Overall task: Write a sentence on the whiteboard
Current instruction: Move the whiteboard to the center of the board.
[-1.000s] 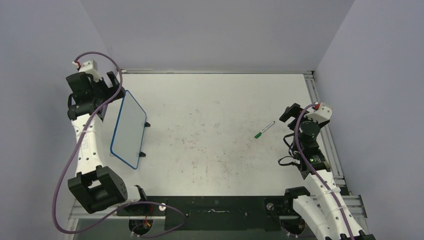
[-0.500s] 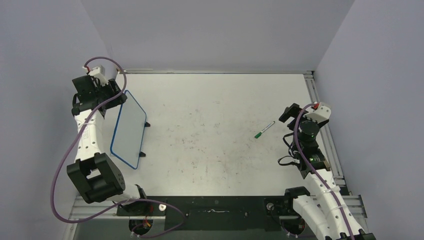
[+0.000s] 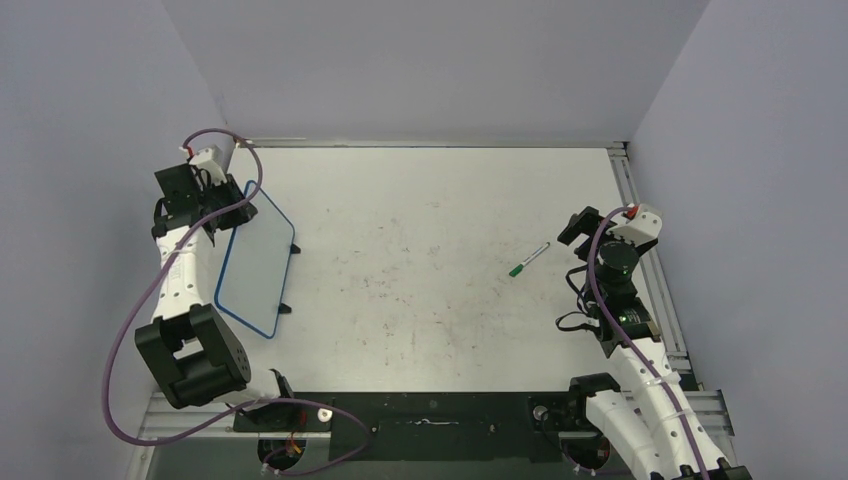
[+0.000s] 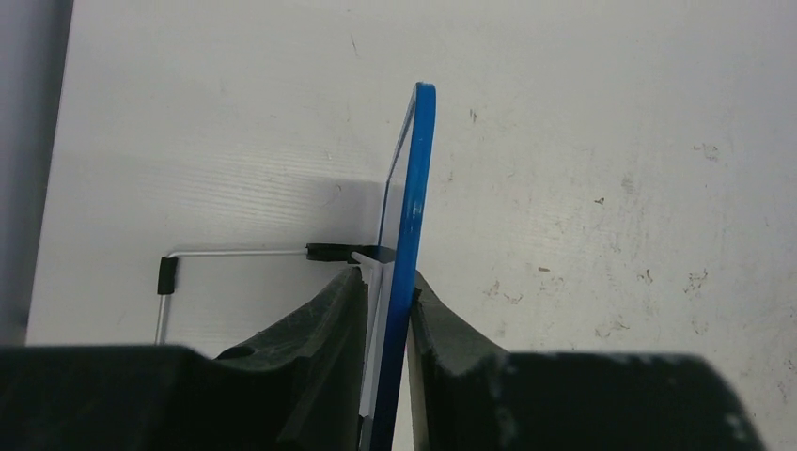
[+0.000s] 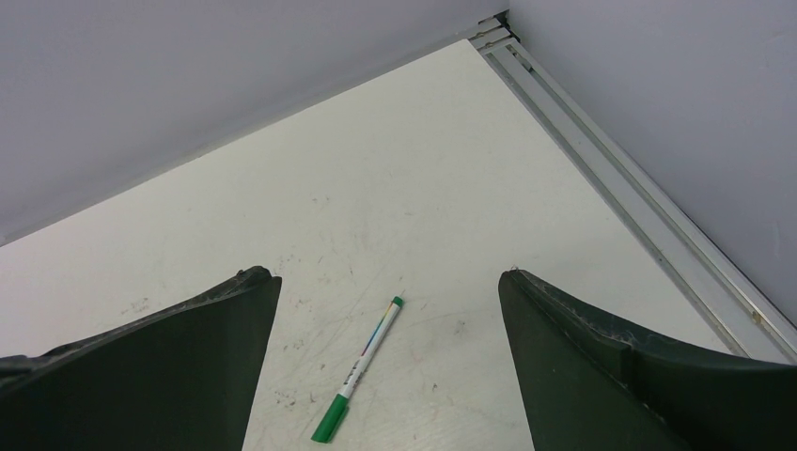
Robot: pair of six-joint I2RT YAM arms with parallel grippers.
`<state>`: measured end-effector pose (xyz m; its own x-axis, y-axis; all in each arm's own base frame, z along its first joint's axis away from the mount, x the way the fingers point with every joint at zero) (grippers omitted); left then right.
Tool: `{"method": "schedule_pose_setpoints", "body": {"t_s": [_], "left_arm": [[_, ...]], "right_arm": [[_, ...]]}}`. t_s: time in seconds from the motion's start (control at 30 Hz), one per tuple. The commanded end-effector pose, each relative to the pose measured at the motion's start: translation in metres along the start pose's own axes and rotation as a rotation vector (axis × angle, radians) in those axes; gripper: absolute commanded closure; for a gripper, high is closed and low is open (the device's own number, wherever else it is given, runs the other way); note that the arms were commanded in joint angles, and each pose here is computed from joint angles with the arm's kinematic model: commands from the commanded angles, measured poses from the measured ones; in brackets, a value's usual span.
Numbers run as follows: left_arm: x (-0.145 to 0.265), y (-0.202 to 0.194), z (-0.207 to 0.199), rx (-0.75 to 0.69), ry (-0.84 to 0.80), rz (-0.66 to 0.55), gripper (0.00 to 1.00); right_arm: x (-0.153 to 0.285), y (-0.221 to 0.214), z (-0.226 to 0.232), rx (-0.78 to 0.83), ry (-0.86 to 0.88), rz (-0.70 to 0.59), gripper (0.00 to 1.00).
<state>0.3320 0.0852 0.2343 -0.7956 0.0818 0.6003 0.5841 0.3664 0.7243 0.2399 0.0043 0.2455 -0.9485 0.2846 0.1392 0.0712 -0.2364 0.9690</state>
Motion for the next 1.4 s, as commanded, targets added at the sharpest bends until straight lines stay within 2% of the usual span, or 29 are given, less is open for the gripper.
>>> {"method": "schedule_pose_setpoints", "body": {"t_s": [0.0,0.2,1.07,1.37], "left_arm": [[0.006,0.002,-0.003,-0.043,-0.029,-0.046,0.84],[0.004,-0.005,-0.005,-0.029,-0.064,-0.033,1.0],[-0.001,-0.002,-0.011,0.17,-0.084,0.015,1.0],[0.0,-0.033,-0.031,0.183,-0.178,0.015,1.0]], "right_arm": [[0.0,0.008,0.001,-0.007,0.006,-0.03,0.1],[0.001,0.008,0.001,-0.006,0.004,-0.032,0.1],[0.0,0.006,0.0,-0.004,-0.003,-0.029,0.1],[0.0,0.005,0.0,-0.004,0.001,-0.024,0.1]]}}
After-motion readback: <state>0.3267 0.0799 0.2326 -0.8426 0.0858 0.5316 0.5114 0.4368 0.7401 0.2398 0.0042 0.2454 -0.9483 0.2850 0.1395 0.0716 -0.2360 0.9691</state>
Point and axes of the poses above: each gripper's point midway between its finger pads, its own x axis back along the fingers, its own z axis along the line the jaws close on, y = z × x, the point moved 7 cm from there along x, back along the fingers, and after that the axes turned 3 degrees about x, right-handed, at the moved point
